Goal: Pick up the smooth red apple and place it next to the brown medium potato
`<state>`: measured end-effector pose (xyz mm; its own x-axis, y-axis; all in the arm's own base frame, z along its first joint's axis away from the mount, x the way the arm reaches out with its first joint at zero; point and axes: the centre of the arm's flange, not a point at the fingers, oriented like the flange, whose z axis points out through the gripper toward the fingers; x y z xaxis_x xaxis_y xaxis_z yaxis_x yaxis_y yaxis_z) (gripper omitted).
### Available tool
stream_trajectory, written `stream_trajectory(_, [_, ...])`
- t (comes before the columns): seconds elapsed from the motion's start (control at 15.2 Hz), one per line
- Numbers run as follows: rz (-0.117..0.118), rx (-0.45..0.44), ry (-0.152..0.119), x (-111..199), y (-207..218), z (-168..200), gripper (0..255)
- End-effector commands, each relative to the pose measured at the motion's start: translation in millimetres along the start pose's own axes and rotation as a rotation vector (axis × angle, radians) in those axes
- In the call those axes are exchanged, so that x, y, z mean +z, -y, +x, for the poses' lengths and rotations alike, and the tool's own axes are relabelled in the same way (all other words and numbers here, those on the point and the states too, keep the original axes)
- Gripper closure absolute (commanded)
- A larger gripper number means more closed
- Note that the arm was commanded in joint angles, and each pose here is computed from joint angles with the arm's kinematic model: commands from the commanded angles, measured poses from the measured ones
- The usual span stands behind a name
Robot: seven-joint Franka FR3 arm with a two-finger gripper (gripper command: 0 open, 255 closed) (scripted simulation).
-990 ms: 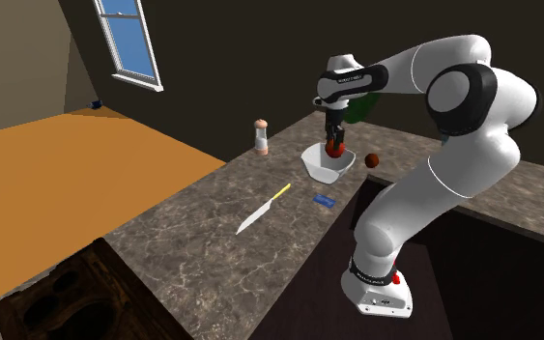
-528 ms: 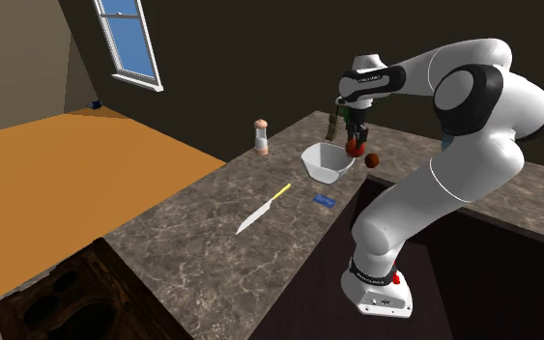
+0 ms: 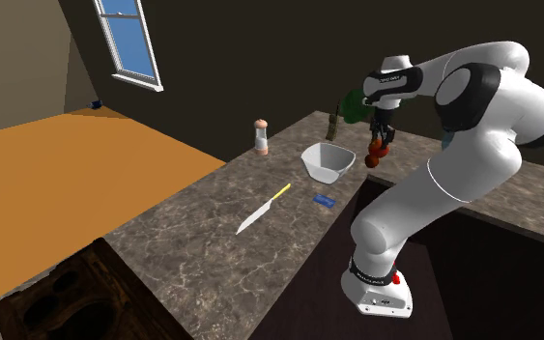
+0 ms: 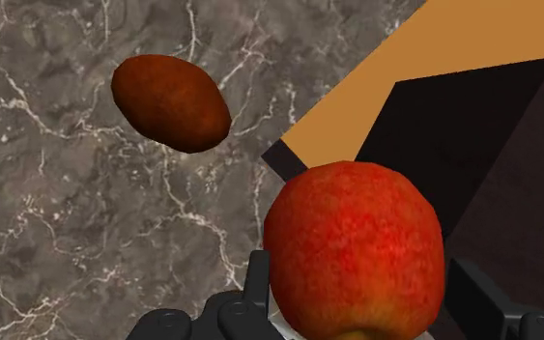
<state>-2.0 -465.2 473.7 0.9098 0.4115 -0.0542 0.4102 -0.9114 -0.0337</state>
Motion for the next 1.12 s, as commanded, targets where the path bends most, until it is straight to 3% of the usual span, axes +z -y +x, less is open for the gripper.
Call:
stream_trajectory(0.0, [0.0,-0.002,0.001,0,2,-27,255])
stream_trajectory(0.53, [0.0,-0.002,0.001,6,10,-139,255])
stream_trajectory(1.06, [0.0,-0.002,0.001,48,8,-137,255])
